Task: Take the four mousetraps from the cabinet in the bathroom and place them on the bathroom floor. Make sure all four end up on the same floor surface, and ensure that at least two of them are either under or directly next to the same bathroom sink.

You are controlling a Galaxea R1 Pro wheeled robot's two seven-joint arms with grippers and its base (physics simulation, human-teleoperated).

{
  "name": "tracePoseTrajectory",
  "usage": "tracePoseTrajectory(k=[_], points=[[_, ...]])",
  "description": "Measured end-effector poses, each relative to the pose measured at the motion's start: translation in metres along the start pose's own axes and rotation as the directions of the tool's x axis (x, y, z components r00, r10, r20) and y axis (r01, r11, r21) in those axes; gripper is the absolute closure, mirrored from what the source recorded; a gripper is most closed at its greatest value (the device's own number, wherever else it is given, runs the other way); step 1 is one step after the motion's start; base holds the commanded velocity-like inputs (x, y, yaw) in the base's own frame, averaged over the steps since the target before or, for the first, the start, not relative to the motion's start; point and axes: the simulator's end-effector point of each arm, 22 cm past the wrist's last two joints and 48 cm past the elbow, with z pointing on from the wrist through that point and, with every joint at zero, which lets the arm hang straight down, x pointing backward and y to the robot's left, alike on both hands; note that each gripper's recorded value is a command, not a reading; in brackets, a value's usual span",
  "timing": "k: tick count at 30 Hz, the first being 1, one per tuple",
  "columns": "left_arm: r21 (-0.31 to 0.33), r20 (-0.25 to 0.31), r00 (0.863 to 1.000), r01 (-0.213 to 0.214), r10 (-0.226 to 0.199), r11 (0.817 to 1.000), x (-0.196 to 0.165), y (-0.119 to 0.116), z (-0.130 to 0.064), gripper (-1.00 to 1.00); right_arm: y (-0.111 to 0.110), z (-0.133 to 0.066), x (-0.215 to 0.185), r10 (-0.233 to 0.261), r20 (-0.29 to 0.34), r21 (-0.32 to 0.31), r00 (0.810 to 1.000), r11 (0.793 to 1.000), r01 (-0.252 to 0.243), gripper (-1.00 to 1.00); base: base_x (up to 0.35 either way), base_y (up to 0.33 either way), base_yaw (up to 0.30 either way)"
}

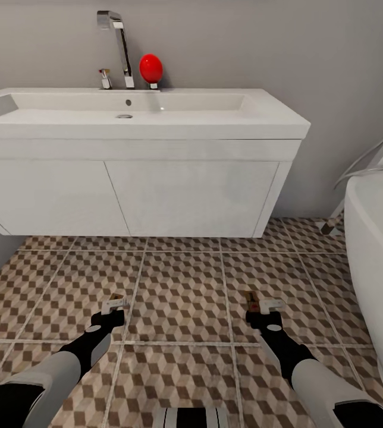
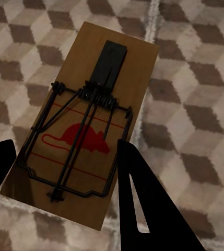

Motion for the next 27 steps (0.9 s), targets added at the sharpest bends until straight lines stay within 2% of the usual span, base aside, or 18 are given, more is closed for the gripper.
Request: tracePoseTrajectory(k=[15,27], points=[[-0.004,0.001,1.000,0.006,-0.006,1.000,0.000,-0.001,0.000,1.00,0.000,0.000,-0.001,-0.001,0.002,0.001,1.000,1.000,0.001,1.00,0.000,0.000,0.000],[-0.080,-0.001,1.000,0.013,-0.013,0.997,0.001,0.012,-0.001,1.00,0.000,0.000,-0.001,-0.001,0.002,0.002,1.000,1.000,0.001,1.00,0.000,0.000,0.000]])
